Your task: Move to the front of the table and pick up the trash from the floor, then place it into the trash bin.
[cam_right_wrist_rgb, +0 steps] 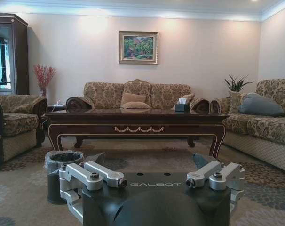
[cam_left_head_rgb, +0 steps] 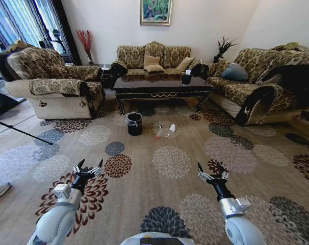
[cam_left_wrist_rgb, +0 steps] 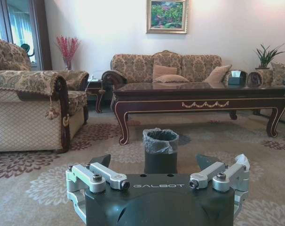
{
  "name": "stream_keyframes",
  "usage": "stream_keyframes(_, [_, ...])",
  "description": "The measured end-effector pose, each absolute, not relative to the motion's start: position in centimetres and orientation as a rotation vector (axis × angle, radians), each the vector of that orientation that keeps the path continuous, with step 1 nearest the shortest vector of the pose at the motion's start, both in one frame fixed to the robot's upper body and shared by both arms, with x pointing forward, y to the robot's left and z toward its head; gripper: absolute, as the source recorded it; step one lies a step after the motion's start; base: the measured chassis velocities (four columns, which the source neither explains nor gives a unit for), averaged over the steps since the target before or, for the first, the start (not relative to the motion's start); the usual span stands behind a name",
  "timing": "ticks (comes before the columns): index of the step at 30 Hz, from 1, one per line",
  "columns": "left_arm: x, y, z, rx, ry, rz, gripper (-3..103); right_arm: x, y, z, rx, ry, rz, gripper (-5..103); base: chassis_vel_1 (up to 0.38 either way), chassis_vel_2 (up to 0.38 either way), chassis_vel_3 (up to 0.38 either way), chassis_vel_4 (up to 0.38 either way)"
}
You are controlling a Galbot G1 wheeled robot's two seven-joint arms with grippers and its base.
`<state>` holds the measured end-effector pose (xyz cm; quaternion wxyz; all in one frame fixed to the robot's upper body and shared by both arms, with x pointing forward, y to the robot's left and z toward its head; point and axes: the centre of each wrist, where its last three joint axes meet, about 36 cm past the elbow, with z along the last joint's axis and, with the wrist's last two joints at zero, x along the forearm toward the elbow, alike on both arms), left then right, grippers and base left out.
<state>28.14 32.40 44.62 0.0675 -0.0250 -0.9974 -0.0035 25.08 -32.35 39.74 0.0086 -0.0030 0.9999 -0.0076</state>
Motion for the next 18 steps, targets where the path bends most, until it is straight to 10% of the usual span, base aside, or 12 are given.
stream_keyframes(18, [27.37, 32.13, 44.51, -0.065, -2.998, 0.013, 100, 24.17, -31.98, 40.2, -0.016, 3.118, -0.037, 100, 0.0, 0.0, 0.0, 0.0])
